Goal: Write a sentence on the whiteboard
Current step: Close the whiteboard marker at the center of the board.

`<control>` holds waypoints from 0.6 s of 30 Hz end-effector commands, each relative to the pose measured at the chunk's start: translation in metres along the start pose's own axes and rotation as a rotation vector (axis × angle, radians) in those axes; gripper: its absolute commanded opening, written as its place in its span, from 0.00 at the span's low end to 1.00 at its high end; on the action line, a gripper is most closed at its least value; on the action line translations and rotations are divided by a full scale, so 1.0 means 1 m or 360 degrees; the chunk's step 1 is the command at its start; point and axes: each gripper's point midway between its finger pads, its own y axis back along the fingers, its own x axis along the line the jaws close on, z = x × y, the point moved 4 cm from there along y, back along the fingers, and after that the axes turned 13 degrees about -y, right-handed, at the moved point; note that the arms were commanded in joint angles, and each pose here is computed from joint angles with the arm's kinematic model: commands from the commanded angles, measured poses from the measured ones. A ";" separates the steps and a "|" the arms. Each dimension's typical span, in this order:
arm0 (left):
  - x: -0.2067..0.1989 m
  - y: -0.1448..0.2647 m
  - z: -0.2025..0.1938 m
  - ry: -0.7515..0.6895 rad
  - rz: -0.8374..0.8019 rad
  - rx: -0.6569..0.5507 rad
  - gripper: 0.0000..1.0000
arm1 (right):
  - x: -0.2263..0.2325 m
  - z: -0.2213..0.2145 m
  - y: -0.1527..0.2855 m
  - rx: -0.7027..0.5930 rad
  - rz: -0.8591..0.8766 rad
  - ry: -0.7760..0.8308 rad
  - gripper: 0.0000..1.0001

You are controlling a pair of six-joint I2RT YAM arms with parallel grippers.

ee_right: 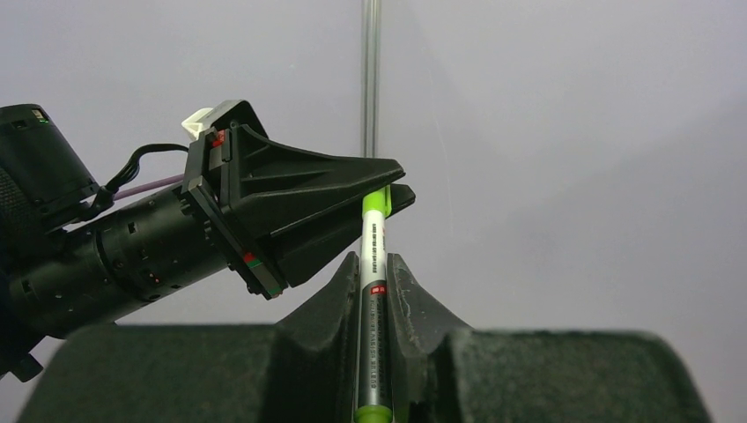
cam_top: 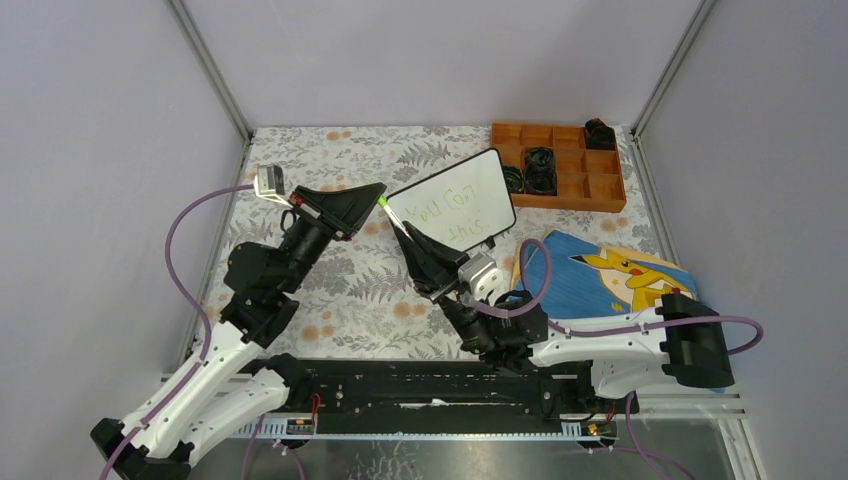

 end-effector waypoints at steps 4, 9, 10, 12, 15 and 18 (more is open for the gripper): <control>0.006 0.005 -0.022 0.0052 -0.0041 0.0163 0.00 | 0.000 0.018 -0.015 -0.0124 -0.0087 -0.0020 0.00; 0.007 0.007 -0.033 0.0077 -0.0034 0.0215 0.00 | 0.002 0.019 -0.021 -0.0139 -0.0109 -0.0003 0.00; 0.007 0.007 -0.035 0.0077 -0.0030 0.0226 0.00 | 0.001 0.018 -0.023 -0.0141 -0.0113 -0.0002 0.00; 0.006 0.007 -0.039 0.0073 -0.0022 0.0240 0.00 | 0.001 0.017 -0.025 -0.0140 -0.0118 0.0000 0.00; 0.006 0.009 -0.048 0.0083 -0.0008 0.0264 0.00 | 0.000 0.016 -0.029 -0.0147 -0.0133 -0.0004 0.00; 0.007 0.011 -0.056 0.0096 0.0009 0.0281 0.00 | -0.005 0.015 -0.032 -0.0151 -0.0158 -0.0011 0.00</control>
